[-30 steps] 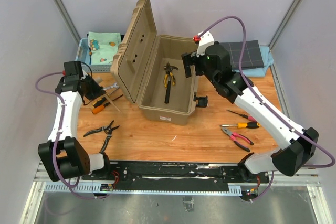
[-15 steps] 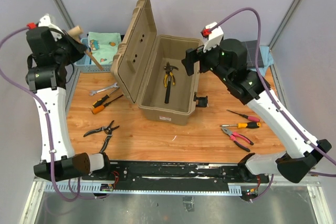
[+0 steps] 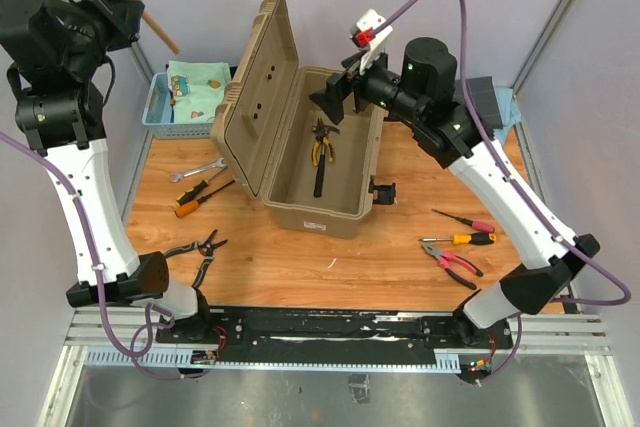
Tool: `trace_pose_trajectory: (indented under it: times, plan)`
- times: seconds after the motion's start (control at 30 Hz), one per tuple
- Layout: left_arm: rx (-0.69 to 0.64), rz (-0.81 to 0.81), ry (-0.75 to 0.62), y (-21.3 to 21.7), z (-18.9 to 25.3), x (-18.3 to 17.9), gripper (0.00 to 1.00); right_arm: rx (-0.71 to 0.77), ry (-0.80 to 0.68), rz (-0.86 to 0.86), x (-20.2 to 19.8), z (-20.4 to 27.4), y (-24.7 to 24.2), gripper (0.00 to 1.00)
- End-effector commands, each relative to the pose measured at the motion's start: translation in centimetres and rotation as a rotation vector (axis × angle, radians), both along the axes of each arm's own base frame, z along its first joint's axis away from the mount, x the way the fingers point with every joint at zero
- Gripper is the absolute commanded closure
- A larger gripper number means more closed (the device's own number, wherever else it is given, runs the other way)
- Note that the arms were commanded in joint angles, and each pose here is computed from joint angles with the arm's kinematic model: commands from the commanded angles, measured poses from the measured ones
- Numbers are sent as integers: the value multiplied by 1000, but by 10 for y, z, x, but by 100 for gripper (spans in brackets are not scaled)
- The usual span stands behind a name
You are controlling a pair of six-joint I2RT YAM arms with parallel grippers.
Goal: Pack the tool kit
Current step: Pick up the hammer at the center of the board.
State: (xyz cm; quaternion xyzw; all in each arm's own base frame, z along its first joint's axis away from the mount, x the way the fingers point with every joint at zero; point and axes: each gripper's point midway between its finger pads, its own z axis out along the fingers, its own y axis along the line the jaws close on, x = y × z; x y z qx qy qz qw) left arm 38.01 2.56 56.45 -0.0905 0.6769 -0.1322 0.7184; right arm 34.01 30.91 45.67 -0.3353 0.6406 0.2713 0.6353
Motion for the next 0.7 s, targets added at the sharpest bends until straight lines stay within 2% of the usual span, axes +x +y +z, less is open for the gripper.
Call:
trace_pose_trajectory:
  times: [0.0,0.13,0.27,0.33,0.5,0.67]
  plan:
    - [10,-251,-247,-49,76,-37,100,20,-174,166,-12,28,26,0]
    - [-75,-462,-293,-83,101,-58,100,32,-269,220,-19,52,31,1]
    - [-232,-634,-194,-103,88,-57,100,85,-371,240,-35,79,28,4]
    - [-266,-676,-170,-108,80,-58,100,101,-396,239,-43,90,24,6]
    - [-283,-773,-112,-119,68,-67,100,138,-436,258,-63,106,19,10]
    - [-288,-868,-44,-131,54,-71,100,154,-436,333,-84,108,34,15]
